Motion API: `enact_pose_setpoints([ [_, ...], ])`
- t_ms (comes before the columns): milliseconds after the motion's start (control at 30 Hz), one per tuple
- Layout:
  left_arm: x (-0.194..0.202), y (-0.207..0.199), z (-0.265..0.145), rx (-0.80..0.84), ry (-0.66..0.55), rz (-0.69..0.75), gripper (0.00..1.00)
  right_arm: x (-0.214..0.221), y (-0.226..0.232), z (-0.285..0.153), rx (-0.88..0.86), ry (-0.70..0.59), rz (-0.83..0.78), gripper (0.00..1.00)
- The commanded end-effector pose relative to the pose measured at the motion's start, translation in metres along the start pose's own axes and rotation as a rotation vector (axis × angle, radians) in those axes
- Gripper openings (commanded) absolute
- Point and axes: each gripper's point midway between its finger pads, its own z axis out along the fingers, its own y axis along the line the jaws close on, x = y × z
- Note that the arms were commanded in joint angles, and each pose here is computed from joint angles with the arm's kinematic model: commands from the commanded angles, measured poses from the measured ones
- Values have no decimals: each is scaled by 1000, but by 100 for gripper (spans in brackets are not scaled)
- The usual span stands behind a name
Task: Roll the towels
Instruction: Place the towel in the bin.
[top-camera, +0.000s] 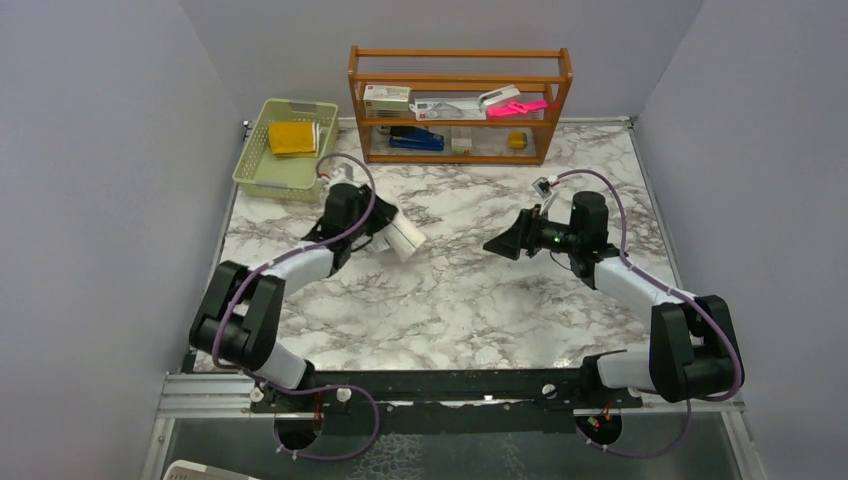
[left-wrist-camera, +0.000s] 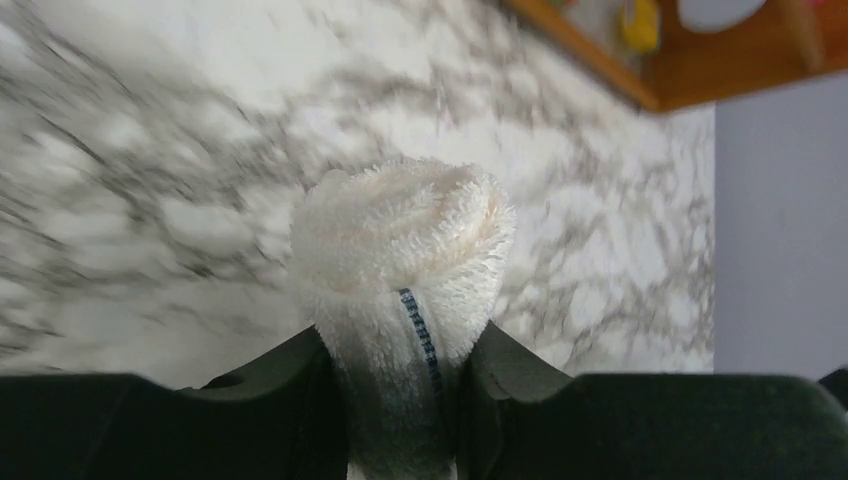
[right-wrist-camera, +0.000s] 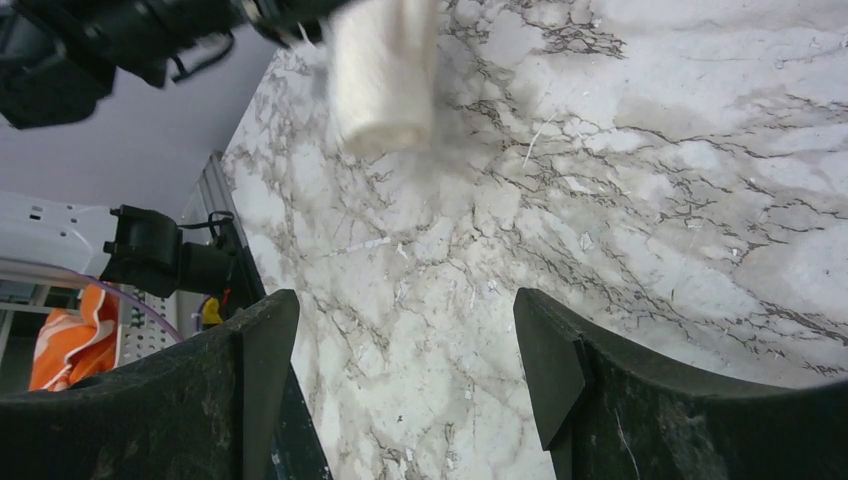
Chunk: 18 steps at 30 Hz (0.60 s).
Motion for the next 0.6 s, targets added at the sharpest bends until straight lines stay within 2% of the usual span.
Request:
enact_pose_setpoints([
  [0, -99, 1, -38, -24, -165, 10, 0, -5, 2, -2, -7, -12, -48, 80],
  [133, -189, 30, -70, -85, -343, -33, 0, -3, 4, -2, -15, -15, -49, 80],
  [267, -256, 65, -82, -120, -466, -124, 0, 1, 8, 0, -36, -8, -49, 80],
  [433, -313, 99, -69, -94, -550, -256, 0, 2, 12, -2, -50, -5, -57, 80],
  [567, -339, 126, -41, -122, -585, -274, 0, 5, 13, -4, -49, -5, -57, 80],
])
